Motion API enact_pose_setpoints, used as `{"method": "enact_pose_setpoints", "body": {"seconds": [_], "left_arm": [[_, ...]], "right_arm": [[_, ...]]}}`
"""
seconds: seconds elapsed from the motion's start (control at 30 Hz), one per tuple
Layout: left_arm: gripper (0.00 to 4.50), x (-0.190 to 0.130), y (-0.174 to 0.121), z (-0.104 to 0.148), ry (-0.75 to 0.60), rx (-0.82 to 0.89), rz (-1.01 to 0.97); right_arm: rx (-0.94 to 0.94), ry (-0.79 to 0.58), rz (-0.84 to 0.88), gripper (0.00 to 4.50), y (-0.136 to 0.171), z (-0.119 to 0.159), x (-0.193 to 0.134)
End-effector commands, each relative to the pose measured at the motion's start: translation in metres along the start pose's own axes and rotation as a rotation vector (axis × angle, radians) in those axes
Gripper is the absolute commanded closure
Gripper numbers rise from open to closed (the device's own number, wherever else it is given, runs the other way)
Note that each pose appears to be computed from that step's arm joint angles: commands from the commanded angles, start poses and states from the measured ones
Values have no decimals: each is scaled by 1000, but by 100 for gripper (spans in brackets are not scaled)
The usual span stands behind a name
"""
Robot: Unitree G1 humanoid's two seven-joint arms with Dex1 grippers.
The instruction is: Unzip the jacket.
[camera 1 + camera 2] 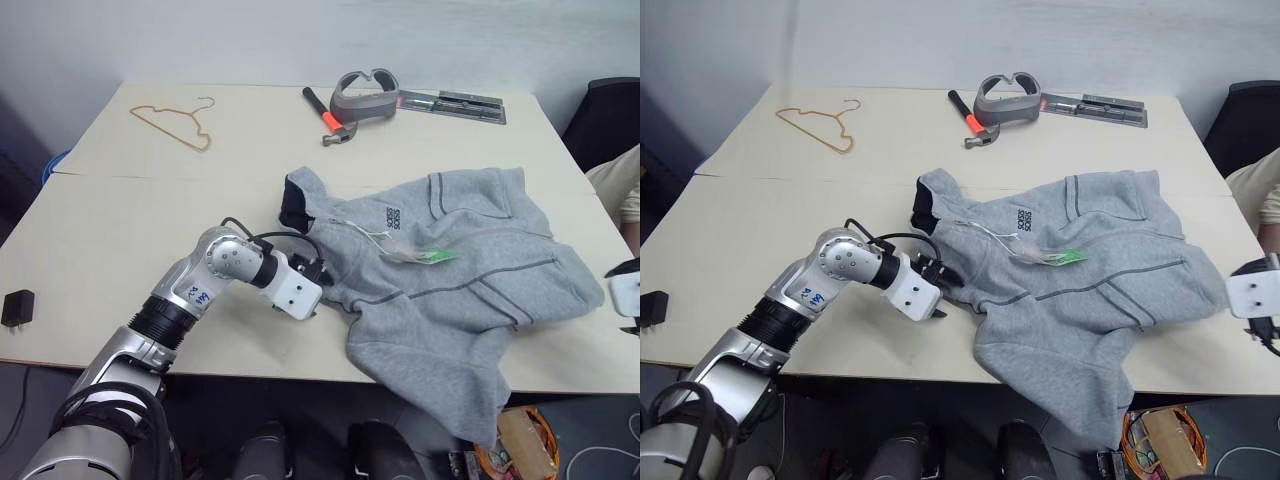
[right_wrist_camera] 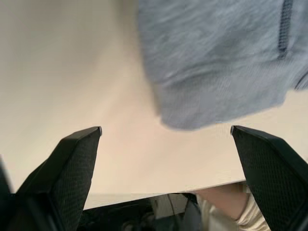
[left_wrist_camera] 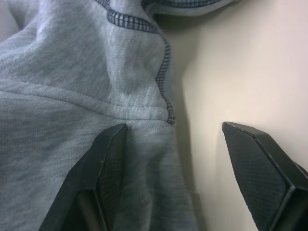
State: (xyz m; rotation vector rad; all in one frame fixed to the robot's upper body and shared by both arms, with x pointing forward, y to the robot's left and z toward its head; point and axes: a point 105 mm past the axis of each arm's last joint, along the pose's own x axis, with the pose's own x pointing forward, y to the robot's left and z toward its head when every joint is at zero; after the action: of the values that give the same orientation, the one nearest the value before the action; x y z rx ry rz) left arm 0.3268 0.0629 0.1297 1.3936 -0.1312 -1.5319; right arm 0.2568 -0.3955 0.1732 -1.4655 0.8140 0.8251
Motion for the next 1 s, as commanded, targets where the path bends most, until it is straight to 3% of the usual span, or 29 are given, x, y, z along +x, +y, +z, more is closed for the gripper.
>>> {"method": "enact_pose_setpoints", "body": {"seconds": [0.03, 0.23, 0.5, 0.6, 0.87, 0.97, 1.0], "left_arm": [[119, -5, 9, 6, -12, 32, 64], [119, -23, -1, 11, -26, 42, 137], [119, -2, 25, 7, -25, 61, 228], [181, 8, 32, 5, -35, 51, 208], [444, 3, 21, -11, 0, 35, 122], [450, -3, 7, -18, 10, 17, 75], [450, -7, 4, -21, 21, 12, 67]], "right_arm": [[3, -52, -103, 0, -9, 14, 5], [10, -126, -215, 0, -23, 37, 27], [35, -124, -233, 0, -36, 40, 43], [31, -115, -180, 62, -32, 37, 49], [53, -203, -86, 343, -21, 51, 45], [82, -265, -23, 448, -10, 62, 38], [86, -285, -3, 448, -6, 67, 35]]}}
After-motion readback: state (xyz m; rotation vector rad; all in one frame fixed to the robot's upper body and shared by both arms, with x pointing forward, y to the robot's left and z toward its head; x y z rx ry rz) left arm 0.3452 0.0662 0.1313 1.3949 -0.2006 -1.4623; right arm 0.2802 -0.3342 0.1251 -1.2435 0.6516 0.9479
